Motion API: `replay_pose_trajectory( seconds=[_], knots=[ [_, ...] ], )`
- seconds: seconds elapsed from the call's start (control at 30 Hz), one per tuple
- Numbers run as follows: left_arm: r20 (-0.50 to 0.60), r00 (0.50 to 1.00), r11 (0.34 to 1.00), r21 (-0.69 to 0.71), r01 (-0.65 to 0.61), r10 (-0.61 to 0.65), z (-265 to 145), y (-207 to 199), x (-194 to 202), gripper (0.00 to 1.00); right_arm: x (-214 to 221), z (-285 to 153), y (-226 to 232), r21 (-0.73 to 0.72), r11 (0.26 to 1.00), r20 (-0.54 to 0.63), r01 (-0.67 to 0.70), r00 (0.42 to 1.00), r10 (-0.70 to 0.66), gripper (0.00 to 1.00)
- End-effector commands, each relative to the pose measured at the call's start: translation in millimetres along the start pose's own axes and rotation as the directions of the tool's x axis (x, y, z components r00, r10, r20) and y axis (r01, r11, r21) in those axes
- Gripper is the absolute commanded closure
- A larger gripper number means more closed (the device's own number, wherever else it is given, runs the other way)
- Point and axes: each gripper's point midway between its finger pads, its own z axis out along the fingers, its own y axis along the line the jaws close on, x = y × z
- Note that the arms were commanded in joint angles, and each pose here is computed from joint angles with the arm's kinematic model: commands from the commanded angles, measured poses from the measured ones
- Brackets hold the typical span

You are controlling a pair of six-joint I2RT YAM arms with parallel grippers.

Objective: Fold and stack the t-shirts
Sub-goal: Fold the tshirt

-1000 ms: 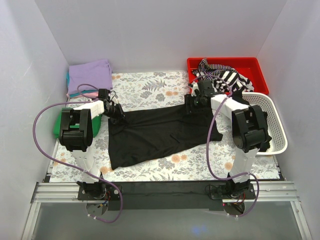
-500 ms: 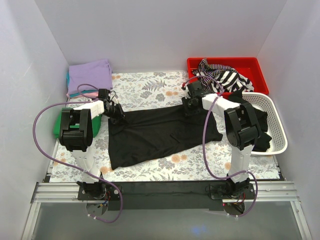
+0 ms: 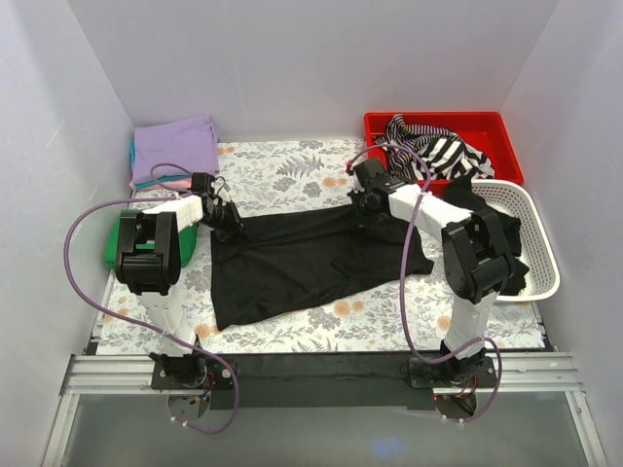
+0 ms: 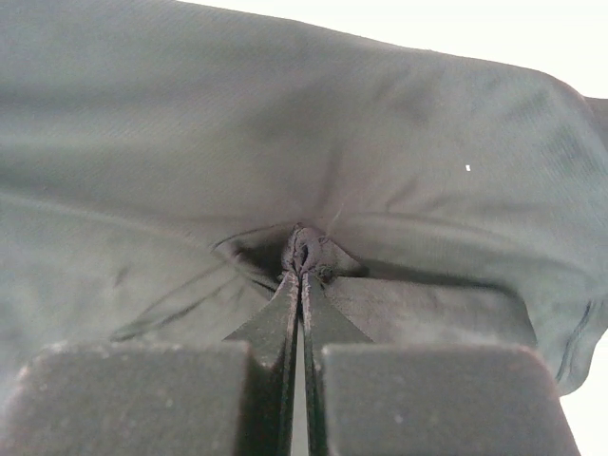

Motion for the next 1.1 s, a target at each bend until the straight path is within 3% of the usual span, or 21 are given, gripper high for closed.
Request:
replay_pose_trajectory(
  seconds=[0.0,0.2,0.23,0.27,0.37,0.63,1.07],
  knots=[
    [0.011,1.000,0.997,-0.077,-0.018,0.018,-0.4,17.7,0.2,0.90,5.6,-31.9,4.8,0.040,0.999,0.017,-0.013,1.000,0.012,0.99],
    [0.009,1.000,0.997,-0.076,-0.018,0.019,-1.1,17.2,0.5,0.90,51.9,-43.2,23.8,0.009,0.998,-0.051,-0.056,0.997,0.056,0.81],
    [0.006,1.000,0.997,-0.076,-0.017,0.018,-0.8,17.4,1.2,0.90,56.6,-45.4,26.2,0.006,0.998,-0.053,-0.063,0.997,0.063,0.73],
    [0.007,1.000,0.997,-0.077,-0.018,0.019,-0.9,17.3,0.6,0.90,59.7,-46.7,24.3,0.025,0.998,-0.049,-0.065,0.997,0.067,0.57],
    [0.006,1.000,0.997,-0.071,-0.017,0.018,-1.4,16.0,0.8,0.90,66.8,-55.3,20.3,0.060,0.996,-0.038,-0.071,0.997,0.074,0.48],
    [0.010,1.000,0.998,-0.062,-0.020,0.020,-3.6,12.9,1.1,0.90,30.3,-77.3,-23.0,0.203,0.972,0.119,-0.116,0.989,0.093,0.39],
    [0.018,1.000,0.998,-0.066,-0.024,0.025,-5.6,12.7,1.2,0.90,3.2,-10.0,-26.1,0.115,0.988,0.088,-0.106,0.991,0.096,0.43]
  ],
)
